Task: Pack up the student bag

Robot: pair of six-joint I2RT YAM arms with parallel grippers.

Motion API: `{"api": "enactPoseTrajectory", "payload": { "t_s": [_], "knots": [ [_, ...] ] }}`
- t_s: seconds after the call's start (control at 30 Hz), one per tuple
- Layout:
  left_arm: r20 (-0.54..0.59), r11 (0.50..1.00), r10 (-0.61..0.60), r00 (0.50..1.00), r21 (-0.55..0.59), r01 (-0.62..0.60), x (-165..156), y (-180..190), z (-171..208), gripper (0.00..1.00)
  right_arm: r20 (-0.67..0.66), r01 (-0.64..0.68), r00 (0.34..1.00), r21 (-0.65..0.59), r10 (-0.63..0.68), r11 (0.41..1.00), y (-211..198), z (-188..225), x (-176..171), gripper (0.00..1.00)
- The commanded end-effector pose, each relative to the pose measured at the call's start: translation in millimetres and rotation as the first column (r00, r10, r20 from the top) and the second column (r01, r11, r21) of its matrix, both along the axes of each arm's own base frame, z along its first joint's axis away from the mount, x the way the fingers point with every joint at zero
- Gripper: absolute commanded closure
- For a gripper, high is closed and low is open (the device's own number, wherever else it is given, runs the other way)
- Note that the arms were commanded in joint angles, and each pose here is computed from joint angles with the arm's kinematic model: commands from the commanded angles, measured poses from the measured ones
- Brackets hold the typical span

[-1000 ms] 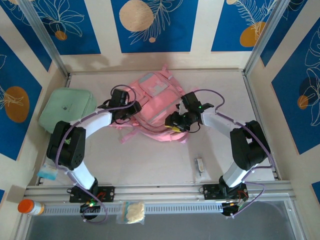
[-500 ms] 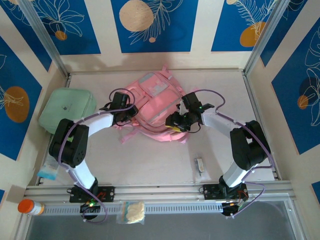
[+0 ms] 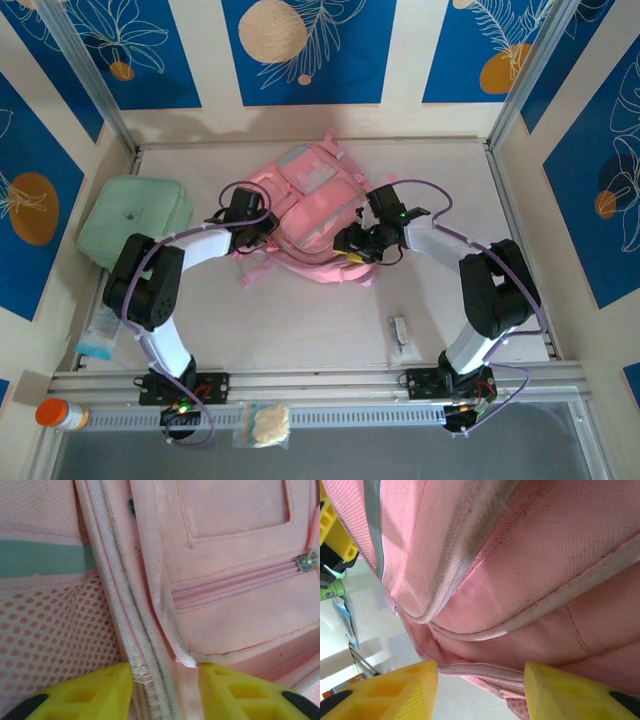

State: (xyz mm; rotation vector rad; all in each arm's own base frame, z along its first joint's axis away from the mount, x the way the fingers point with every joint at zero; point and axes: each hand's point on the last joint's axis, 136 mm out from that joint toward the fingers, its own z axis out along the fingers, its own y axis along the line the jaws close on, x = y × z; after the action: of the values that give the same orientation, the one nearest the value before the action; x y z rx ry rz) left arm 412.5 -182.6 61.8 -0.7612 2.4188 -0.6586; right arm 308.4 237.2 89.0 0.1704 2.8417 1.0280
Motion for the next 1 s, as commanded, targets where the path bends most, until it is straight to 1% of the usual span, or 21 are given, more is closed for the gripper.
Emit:
{"api": "enactPoseTrajectory", "payload": {
  "t_s": [0.0, 0.07, 0.17, 0.33, 0.4, 0.5, 0.57, 0.7, 0.77, 0.87, 0.97],
  "knots": [
    [-0.066, 1.000, -0.009, 0.998, 0.025, 0.010, -21, -15, -16, 0.57, -0.017, -0.002, 1.000, 0.005, 0.002, 1.000, -2, -6, 0, 0.50],
    [-0.070, 0.998, 0.009, 0.997, 0.057, -0.005, -25, -16, -17, 0.58, -0.018, -0.002, 1.000, 0.003, 0.002, 1.000, -2, -8, -1, 0.50],
    [-0.090, 0.999, 0.020, 0.996, 0.041, -0.017, -24, -21, -25, 0.62, -0.023, 0.002, 1.000, 0.005, -0.002, 1.000, -4, -12, 1, 0.50],
    [-0.122, 0.998, 0.059, 0.991, 0.012, -0.058, -21, -26, -36, 0.79, -0.007, 0.024, 1.000, 0.011, -0.024, 1.000, -10, -11, 14, 0.50],
    [-0.119, 0.998, 0.064, 0.991, -0.010, -0.066, -19, -30, -35, 0.83, 0.001, 0.035, 0.999, 0.015, -0.035, 0.999, -14, -9, 23, 0.50],
    [-0.120, 0.996, 0.078, 0.990, -0.045, -0.083, -17, -34, -32, 0.94, 0.020, 0.051, 0.999, 0.010, -0.051, 0.999, -21, -5, 39, 0.50],
    [-0.107, 0.993, 0.084, 0.991, -0.073, -0.093, -15, -38, -25, 0.99, 0.029, 0.066, 0.997, 0.012, -0.067, 0.998, -26, -2, 51, 0.50],
    [-0.068, 0.985, 0.094, 0.993, -0.139, -0.103, -12, -50, -2, 1.00, 0.065, 0.077, 0.995, 0.001, -0.077, 0.997, -31, 12, 74, 0.50],
    [-0.052, 0.981, 0.095, 0.994, -0.164, -0.102, -13, -57, 9, 1.00, 0.075, 0.077, 0.994, -0.011, -0.076, 0.997, -34, 20, 79, 0.49],
    [-0.038, 0.972, 0.102, 0.994, -0.208, -0.108, -18, -68, 20, 1.00, 0.076, 0.106, 0.992, -0.036, -0.103, 0.994, -47, 29, 77, 0.47],
    [-0.024, 0.958, 0.119, 0.993, -0.260, -0.122, -18, -77, 27, 1.00, 0.065, 0.152, 0.987, -0.098, -0.146, 0.984, -68, 37, 70, 0.42]
  ]
}}
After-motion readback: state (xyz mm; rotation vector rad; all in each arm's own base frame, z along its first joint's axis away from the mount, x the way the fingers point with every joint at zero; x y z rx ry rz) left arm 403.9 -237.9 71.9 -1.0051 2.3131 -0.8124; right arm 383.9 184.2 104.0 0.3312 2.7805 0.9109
